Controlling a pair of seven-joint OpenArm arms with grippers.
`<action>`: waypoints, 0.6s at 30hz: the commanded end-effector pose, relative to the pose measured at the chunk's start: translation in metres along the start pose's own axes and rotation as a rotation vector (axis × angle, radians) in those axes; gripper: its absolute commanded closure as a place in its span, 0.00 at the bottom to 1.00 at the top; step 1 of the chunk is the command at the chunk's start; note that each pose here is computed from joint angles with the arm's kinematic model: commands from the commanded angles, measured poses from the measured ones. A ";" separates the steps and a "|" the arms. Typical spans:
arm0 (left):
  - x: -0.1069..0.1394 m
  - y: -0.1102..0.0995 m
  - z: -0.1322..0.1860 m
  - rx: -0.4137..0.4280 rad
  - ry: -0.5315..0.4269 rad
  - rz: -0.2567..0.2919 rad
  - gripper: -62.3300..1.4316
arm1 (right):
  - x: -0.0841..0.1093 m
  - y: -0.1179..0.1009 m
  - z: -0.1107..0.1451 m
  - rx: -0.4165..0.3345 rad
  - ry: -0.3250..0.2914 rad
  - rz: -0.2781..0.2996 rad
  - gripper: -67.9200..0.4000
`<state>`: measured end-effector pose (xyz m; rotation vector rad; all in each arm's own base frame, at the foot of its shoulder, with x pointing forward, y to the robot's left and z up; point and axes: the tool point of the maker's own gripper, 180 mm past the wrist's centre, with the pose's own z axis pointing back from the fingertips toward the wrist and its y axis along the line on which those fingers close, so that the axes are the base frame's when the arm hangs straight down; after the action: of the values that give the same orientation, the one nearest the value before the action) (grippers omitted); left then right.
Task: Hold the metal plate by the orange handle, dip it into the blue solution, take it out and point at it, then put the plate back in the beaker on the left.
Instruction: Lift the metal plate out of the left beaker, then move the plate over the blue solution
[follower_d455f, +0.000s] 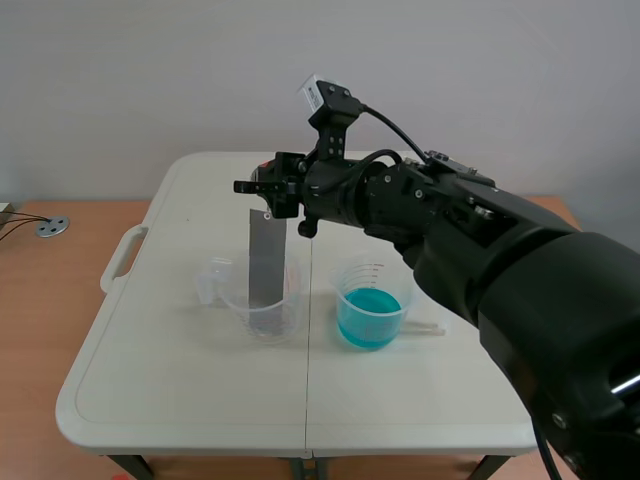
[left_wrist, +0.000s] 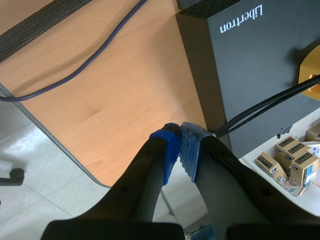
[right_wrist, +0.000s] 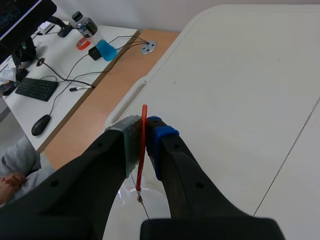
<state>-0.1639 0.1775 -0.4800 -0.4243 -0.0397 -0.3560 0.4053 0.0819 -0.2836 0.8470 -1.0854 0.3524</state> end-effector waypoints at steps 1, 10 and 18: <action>-0.001 -0.006 0.001 -0.012 -0.003 0.003 0.94 | 0.022 0.012 -0.003 0.049 -0.053 0.021 0.98; 0.001 -0.005 0.001 -0.010 -0.013 0.023 0.94 | 0.018 0.032 0.000 0.154 -0.044 0.081 0.98; 0.001 -0.005 0.001 -0.010 -0.013 0.023 0.94 | 0.020 0.040 0.007 0.158 -0.048 0.180 0.98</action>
<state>-0.1620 0.1773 -0.4800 -0.4236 -0.0456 -0.3333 0.3784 0.1005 -0.2669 0.8929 -1.1364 0.5679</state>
